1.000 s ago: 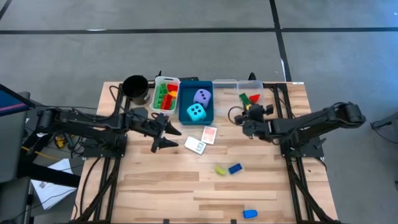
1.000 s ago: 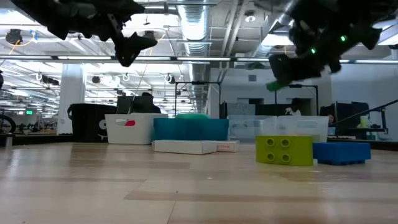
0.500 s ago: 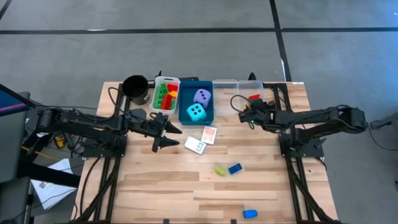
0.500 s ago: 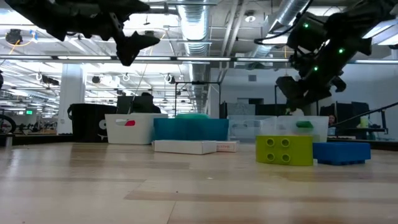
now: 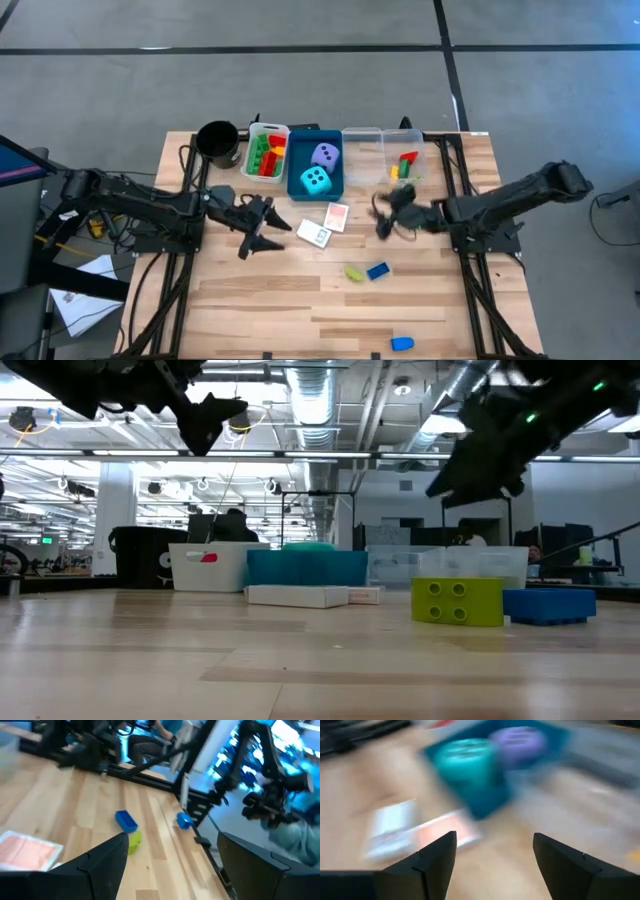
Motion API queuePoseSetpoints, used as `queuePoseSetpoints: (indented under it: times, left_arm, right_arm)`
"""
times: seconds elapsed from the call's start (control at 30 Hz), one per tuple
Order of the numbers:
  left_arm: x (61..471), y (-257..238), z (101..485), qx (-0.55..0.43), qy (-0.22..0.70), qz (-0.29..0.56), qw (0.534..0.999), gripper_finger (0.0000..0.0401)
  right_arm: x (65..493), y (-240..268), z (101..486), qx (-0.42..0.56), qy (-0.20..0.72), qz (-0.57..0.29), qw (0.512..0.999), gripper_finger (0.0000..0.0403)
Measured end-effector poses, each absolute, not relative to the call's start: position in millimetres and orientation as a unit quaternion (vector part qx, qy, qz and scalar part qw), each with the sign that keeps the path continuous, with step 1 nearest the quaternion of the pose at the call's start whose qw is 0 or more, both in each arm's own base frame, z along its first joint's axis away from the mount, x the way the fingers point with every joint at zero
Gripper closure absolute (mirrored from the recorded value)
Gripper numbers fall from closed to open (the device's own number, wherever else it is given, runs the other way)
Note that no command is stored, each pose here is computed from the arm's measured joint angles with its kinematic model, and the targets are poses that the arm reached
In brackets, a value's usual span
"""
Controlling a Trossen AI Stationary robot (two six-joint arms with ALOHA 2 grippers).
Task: Pick & Place Toys
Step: Put the light green game piece into the right transparent bin
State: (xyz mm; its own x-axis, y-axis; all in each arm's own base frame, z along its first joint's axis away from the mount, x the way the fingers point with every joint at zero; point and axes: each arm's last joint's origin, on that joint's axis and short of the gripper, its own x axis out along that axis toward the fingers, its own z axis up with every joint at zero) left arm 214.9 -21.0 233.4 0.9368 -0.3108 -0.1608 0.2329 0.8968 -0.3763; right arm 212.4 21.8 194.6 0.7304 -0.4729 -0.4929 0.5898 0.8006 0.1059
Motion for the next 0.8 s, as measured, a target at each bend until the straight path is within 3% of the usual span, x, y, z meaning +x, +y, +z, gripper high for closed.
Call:
queuePoseSetpoints:
  times: [0.1, 0.23, 0.43, 0.8]
  left_arm:
    - [219, -34, 229, -0.142, 0.107, -0.17, 0.969, 0.0104]
    - [234, -55, 211, -0.063, 0.105, -0.176, 0.977, 0.0104]
    - [262, -69, 170, 0.031, 0.094, -0.121, 0.988, 0.0104]
    - [313, -50, 109, 0.017, 0.099, -0.078, 0.992, 0.0104]
  right_arm:
    - [219, 53, 194, 0.129, 0.221, -0.184, 0.949, 0.0148]
    - [225, 87, 195, 0.146, 0.169, -0.123, 0.967, 0.0148]
    - [233, 113, 195, 0.13, 0.086, -0.119, 0.981, 0.0148]
    - [237, 125, 183, 0.061, 0.065, -0.158, 0.983, 0.0148]
